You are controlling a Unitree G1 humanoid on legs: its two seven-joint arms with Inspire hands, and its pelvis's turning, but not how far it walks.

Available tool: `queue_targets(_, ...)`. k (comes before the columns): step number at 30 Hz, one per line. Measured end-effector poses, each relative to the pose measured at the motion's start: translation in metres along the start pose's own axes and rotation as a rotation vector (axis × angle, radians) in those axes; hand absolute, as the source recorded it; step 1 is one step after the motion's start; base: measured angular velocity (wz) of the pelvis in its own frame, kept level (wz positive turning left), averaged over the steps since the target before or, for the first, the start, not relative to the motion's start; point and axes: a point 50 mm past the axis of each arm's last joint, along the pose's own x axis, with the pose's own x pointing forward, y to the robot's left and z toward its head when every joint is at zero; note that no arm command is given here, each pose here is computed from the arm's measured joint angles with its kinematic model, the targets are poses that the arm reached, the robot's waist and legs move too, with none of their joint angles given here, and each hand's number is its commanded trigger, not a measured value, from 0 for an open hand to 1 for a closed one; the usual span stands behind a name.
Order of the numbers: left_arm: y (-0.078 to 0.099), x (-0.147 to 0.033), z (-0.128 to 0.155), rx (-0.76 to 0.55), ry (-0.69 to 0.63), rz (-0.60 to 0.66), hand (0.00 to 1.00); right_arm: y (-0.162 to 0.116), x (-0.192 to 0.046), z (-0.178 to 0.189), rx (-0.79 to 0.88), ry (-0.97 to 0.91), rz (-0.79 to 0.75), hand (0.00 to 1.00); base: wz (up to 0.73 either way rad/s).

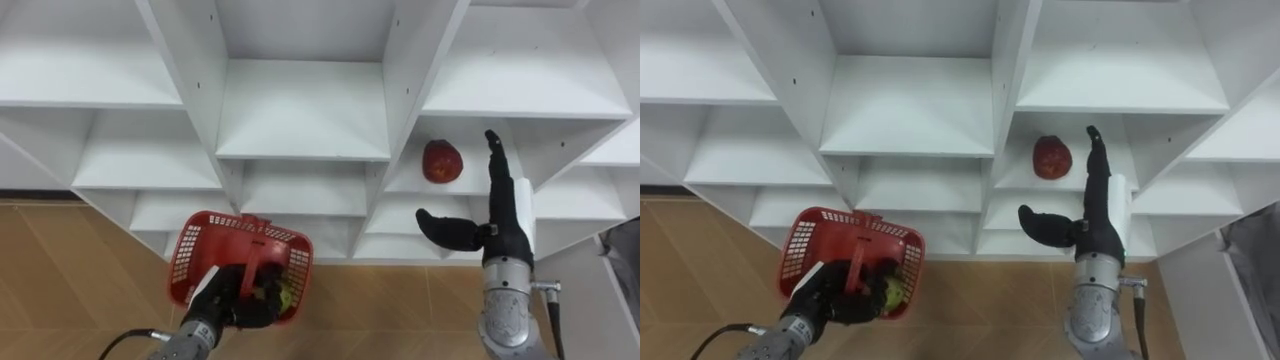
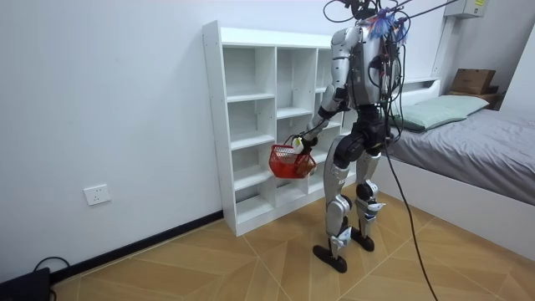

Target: Collect fruits from the closet

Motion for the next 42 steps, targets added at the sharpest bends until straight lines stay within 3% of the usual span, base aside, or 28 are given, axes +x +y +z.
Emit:
queue_targets(10, -0.002, 0.000, -0.001, 0.010, 0.004, -0.010, 1.00, -0.003, 0.000, -0.012, 0.042, 0.084, -0.049, 0.00, 0.00)
queue_targets(23, 0.000, -0.003, -0.012, 0.010, 0.052, 0.006, 1.00, -0.024, 0.032, 0.002, 0.093, 0.045, -0.189, 0.00, 0.04)
queue_targets(42, 0.000, -0.001, -0.011, 0.019, 0.072, -0.015, 1.00, -0.035, 0.053, 0.002, 0.164, 0.108, -0.268, 0.00, 0.04)
